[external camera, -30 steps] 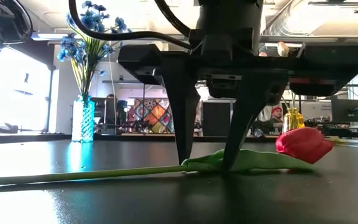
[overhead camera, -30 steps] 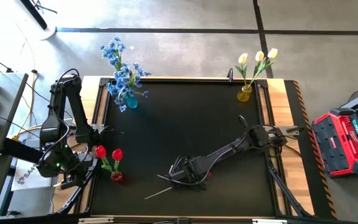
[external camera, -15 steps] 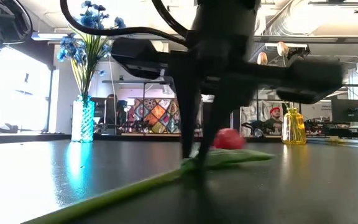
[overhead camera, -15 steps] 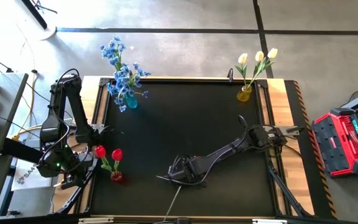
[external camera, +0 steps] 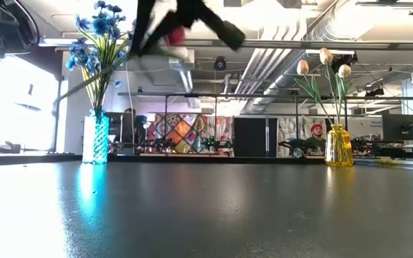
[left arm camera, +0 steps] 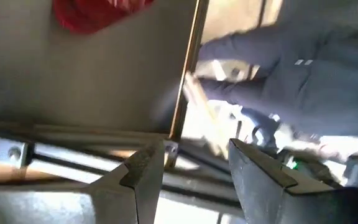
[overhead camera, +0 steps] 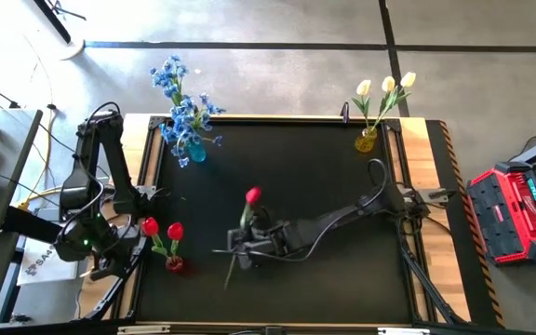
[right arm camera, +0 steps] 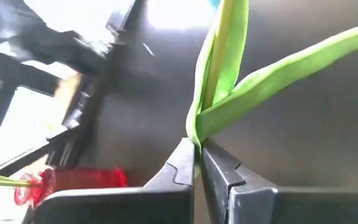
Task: Sort flowers into vase by color
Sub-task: Put the red flower into the red vase
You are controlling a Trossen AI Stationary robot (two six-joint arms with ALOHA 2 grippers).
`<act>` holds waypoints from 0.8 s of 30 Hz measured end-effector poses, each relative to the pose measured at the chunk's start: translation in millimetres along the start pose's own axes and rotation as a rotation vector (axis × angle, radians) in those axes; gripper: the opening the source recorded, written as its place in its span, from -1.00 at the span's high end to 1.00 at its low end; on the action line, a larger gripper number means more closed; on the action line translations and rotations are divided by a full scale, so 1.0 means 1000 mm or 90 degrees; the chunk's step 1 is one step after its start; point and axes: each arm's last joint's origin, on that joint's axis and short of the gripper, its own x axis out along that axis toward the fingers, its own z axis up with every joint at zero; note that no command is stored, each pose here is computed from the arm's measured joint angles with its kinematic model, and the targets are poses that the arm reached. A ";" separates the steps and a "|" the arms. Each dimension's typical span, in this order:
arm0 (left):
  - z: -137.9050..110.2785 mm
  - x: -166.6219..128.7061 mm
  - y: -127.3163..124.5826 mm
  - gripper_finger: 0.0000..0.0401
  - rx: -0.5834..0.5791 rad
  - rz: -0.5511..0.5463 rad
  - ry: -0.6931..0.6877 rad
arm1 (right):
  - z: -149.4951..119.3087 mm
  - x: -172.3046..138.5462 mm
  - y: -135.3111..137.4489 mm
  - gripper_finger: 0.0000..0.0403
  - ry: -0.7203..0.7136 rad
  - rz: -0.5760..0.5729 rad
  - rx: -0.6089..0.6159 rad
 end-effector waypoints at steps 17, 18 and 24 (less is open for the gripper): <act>0.017 -0.022 0.007 0.18 0.089 -0.059 -0.248 | 0.076 -0.048 0.094 1.00 -0.308 0.365 -0.540; 0.017 -0.022 0.006 0.18 0.086 -0.059 -0.247 | 0.079 -0.047 0.095 1.00 -0.307 0.386 -0.539; 0.016 -0.020 0.006 0.18 0.085 -0.050 -0.247 | 0.101 -0.038 0.099 1.00 -0.268 0.542 -0.560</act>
